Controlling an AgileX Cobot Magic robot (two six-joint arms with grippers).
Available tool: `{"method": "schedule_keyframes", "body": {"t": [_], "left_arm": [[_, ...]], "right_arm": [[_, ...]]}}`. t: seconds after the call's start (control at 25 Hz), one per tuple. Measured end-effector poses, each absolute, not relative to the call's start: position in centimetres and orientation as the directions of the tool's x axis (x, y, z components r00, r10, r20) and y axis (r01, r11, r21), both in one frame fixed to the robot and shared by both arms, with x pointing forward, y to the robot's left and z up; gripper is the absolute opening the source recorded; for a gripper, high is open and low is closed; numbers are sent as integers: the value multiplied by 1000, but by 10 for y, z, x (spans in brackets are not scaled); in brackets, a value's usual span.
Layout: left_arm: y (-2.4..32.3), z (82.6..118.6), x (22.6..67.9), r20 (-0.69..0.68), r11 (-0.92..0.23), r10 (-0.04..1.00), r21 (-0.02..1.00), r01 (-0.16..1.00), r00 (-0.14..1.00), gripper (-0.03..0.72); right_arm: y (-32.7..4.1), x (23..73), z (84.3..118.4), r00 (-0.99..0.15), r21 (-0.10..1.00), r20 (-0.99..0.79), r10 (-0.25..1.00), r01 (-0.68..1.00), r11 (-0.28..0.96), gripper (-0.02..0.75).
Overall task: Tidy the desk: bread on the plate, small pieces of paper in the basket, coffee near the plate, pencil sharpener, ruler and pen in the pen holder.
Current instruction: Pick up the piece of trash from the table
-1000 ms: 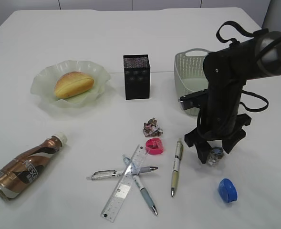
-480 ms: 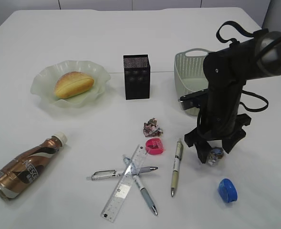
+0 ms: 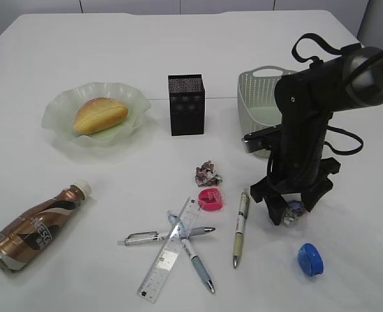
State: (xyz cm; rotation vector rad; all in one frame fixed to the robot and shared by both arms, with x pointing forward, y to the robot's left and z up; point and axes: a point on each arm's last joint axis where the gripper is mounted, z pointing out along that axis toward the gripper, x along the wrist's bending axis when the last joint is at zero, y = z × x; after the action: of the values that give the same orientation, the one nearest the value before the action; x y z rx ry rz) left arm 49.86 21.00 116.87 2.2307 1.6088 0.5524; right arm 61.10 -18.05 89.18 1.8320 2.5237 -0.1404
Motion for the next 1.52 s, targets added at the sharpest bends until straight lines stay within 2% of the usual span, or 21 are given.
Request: {"method": "schedule_keyframes", "body": {"t": [0.28, 0.36, 0.44, 0.64, 0.76, 1.0, 1.12, 1.52], "left_arm": [[210, 1169, 499, 115, -305, 952, 482, 822, 285, 560], [210, 1169, 499, 115, -305, 952, 482, 822, 285, 560], [210, 1169, 499, 117, -305, 951, 482, 821, 285, 560], [210, 1169, 499, 119, -306, 951, 482, 821, 284, 560], [211, 1169, 499, 122, -307, 951, 482, 821, 284, 560], [211, 1169, 499, 124, -307, 951, 482, 820, 283, 560], [211, 1169, 499, 124, -307, 951, 482, 820, 283, 560], [211, 1169, 499, 124, -307, 951, 482, 820, 283, 559]], "right_arm": [[-180, 611, 891, -311, -63, -69, 948, 950, 307, 558], [-180, 611, 891, -309, -63, -66, 949, 950, 305, 517], [-180, 612, 891, -309, -59, -65, 949, 950, 305, 436], [-180, 611, 891, -309, -62, -65, 949, 950, 305, 161], [-180, 611, 892, -309, -71, -66, 949, 950, 304, 45], [-179, 616, 900, -306, -101, -70, 949, 949, 298, 13], [-174, 623, 916, -287, -109, -46, 957, 954, 281, 13], [-148, 643, 962, -204, 8, 160, 966, 979, 205, 13]]}}
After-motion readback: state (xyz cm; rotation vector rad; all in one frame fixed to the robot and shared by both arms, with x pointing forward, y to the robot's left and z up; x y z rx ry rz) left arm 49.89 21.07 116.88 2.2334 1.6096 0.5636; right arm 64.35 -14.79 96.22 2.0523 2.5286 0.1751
